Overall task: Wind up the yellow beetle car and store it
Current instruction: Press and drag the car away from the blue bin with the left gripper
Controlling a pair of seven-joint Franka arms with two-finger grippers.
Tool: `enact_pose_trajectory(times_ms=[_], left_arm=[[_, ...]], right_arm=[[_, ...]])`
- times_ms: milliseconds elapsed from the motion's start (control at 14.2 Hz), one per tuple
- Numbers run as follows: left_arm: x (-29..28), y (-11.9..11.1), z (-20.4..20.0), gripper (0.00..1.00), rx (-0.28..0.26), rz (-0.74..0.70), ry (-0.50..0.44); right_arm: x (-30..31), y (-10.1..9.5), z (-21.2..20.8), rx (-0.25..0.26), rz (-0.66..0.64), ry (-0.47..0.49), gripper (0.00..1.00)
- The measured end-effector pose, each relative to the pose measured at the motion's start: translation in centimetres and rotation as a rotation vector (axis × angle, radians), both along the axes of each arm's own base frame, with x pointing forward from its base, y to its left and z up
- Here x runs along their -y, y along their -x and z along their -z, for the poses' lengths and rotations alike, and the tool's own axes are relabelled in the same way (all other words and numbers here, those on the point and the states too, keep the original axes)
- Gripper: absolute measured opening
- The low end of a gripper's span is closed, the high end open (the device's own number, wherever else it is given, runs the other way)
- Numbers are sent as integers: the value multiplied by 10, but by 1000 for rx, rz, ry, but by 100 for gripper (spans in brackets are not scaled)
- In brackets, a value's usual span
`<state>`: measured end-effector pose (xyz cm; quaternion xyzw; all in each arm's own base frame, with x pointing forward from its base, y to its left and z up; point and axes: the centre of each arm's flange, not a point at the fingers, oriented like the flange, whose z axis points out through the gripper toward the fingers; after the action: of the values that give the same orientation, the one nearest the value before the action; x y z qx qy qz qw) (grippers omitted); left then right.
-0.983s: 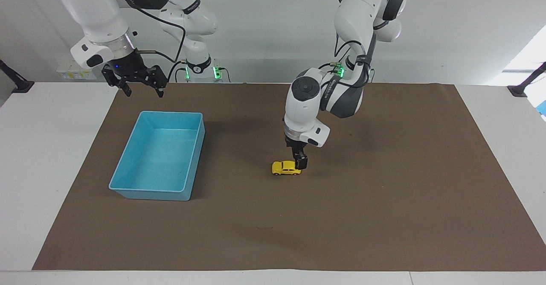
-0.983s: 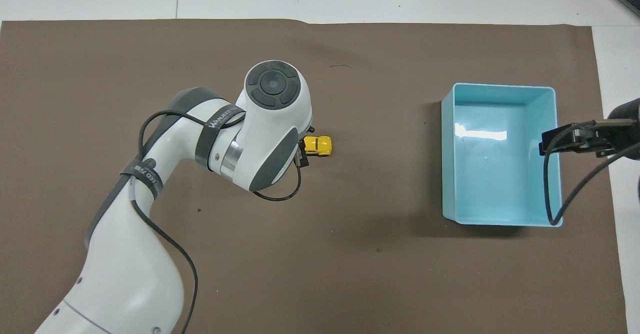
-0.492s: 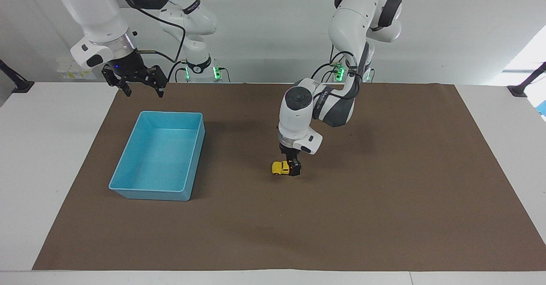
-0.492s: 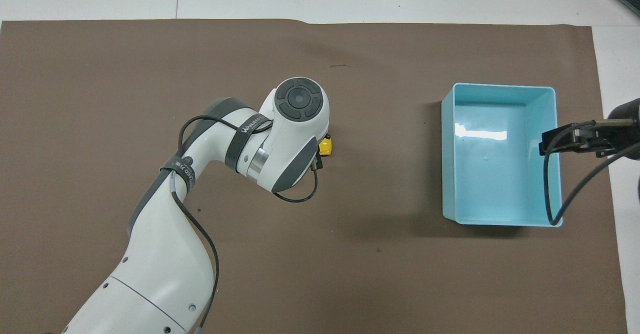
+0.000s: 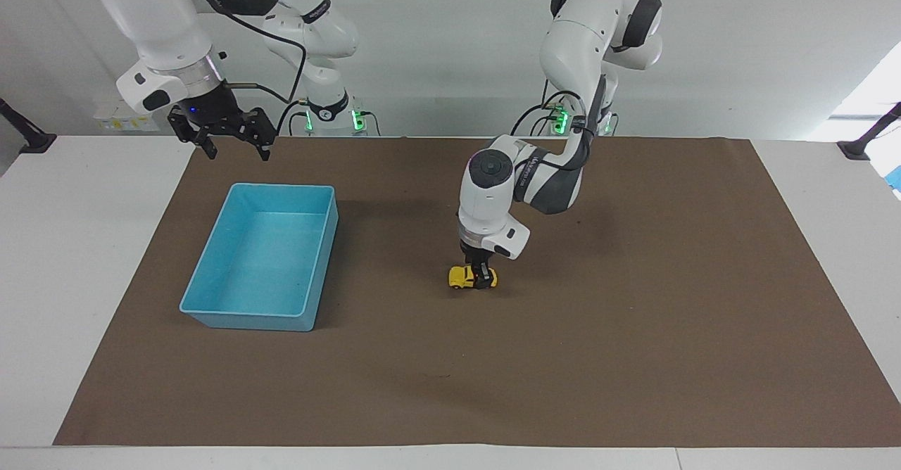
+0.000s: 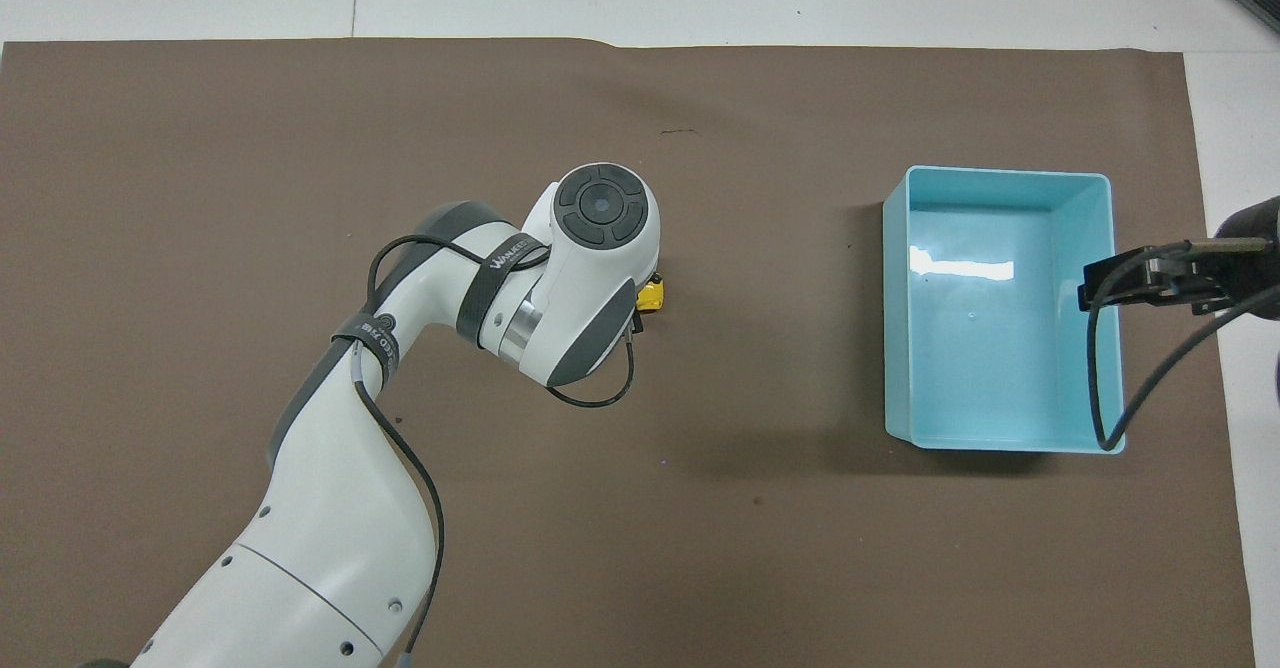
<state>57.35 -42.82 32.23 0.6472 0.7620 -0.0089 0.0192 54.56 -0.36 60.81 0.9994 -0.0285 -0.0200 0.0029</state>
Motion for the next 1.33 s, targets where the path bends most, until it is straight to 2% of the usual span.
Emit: enact_pose_trajectory(times_ms=[70, 140, 702, 1334], left_arm=[[0, 0, 0, 42, 3, 9, 1], [0, 0, 0, 41, 3, 14, 0], [-5, 3, 0, 41, 21, 38, 7], [-73, -8, 1, 41, 5, 79, -42]], right_arm=[[0, 0, 0, 0, 0, 0, 100], [0, 0, 0, 0, 0, 0, 100], [0, 0, 0, 0, 0, 0, 100], [0, 0, 0, 0, 0, 0, 100]])
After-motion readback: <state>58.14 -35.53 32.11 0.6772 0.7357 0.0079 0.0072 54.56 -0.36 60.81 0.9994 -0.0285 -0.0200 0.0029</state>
